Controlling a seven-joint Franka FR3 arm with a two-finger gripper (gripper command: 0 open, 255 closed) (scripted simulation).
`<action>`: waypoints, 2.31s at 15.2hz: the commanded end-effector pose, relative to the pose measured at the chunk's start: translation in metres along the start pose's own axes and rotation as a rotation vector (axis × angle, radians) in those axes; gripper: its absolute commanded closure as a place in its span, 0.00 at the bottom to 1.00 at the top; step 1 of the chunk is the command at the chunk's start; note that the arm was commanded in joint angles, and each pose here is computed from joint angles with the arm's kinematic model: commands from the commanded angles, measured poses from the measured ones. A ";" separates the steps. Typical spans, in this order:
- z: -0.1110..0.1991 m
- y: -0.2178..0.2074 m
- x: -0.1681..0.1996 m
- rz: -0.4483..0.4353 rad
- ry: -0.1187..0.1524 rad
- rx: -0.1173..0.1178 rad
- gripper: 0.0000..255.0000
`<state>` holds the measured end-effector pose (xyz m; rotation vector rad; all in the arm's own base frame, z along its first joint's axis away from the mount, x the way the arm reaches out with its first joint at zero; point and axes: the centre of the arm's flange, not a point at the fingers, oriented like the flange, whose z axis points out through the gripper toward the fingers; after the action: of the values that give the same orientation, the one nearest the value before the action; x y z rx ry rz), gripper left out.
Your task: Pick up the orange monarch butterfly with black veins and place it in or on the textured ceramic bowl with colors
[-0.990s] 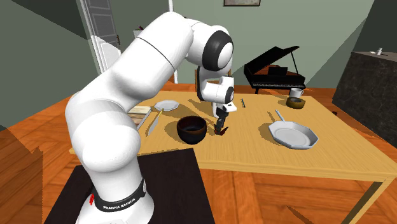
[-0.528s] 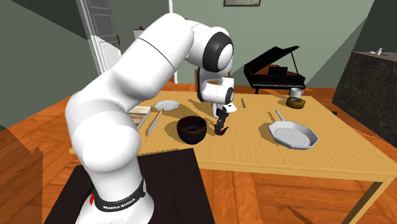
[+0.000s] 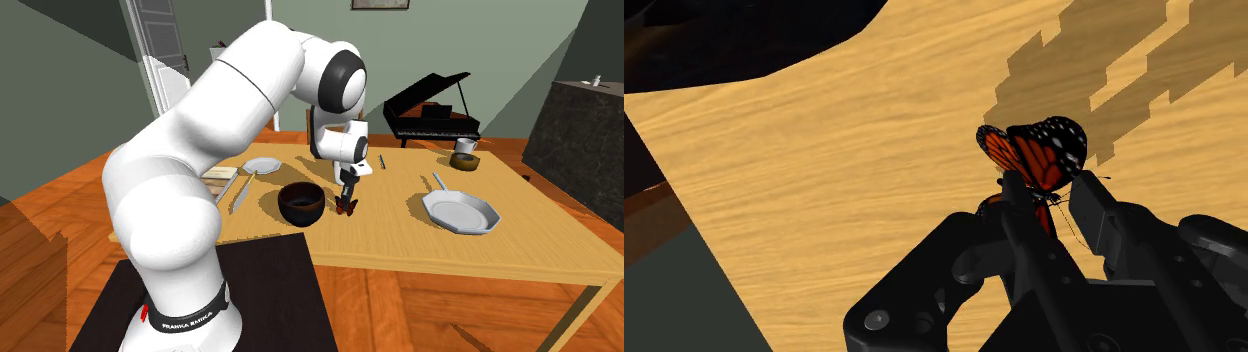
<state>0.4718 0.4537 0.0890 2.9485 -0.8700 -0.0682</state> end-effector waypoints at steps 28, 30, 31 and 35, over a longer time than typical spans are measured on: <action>-0.133 0.013 -0.003 0.000 -0.002 -0.009 1.00; -0.144 0.014 -0.004 0.000 -0.002 -0.009 1.00; -0.149 0.015 -0.004 0.000 -0.002 -0.009 1.00; -0.170 0.016 -0.004 0.000 -0.002 -0.009 1.00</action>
<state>0.4687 0.4517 0.2548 2.9415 -0.8674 -0.0747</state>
